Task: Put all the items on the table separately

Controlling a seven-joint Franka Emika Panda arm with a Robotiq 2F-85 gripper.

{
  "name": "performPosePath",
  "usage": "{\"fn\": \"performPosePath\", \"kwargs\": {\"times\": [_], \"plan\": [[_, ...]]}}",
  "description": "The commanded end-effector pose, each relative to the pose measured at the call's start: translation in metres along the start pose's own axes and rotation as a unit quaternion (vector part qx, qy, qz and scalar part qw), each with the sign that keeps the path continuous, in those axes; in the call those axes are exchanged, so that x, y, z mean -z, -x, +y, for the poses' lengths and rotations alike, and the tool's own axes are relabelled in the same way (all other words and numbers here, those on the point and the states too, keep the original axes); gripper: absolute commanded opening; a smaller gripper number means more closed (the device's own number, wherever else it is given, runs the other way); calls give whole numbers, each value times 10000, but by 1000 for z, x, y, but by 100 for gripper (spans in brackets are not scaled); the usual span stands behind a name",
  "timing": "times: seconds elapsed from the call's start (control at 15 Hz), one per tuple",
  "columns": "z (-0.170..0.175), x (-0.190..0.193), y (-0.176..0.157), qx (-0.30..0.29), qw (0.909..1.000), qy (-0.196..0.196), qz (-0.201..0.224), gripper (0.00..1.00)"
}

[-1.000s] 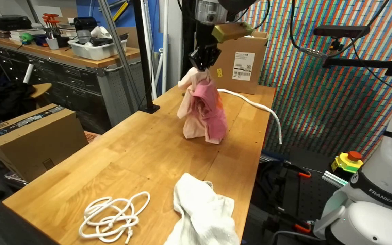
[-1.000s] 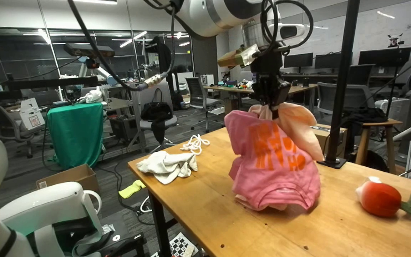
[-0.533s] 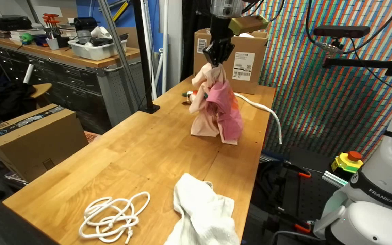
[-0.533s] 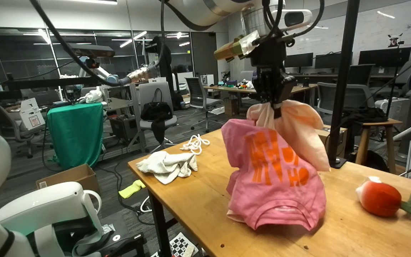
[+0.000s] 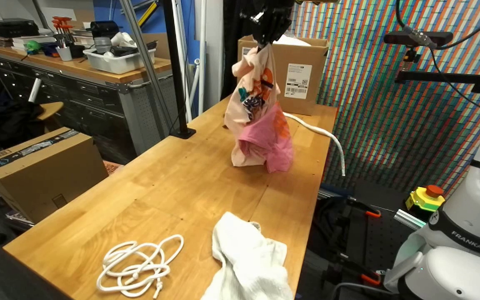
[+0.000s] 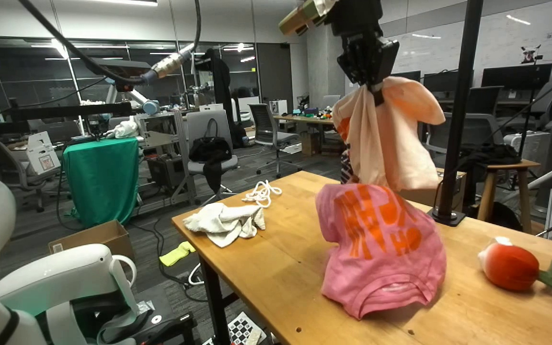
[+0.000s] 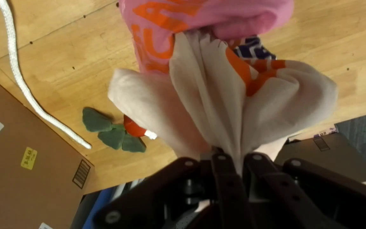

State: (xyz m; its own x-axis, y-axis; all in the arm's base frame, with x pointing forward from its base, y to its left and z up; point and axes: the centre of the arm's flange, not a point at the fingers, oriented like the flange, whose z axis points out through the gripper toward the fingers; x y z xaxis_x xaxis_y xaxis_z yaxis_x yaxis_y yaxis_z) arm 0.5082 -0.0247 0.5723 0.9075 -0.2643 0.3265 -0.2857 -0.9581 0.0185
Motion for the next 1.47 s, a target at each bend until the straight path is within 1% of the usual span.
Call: {"fn": "performPosePath", "kwargs": {"times": [0.0,0.27,0.6,0.87,1.07,1.4], "plan": [[-19,42,-5,46,9989,-164,436,4],[-43,66,-7,193,9972,-265,670,4],[-82,81,-9,452,9949,-334,832,4],[-124,80,-14,739,9936,-280,802,4],[-157,75,-24,927,9923,-213,790,4],[-206,64,-55,1050,9914,-112,776,4]]}}
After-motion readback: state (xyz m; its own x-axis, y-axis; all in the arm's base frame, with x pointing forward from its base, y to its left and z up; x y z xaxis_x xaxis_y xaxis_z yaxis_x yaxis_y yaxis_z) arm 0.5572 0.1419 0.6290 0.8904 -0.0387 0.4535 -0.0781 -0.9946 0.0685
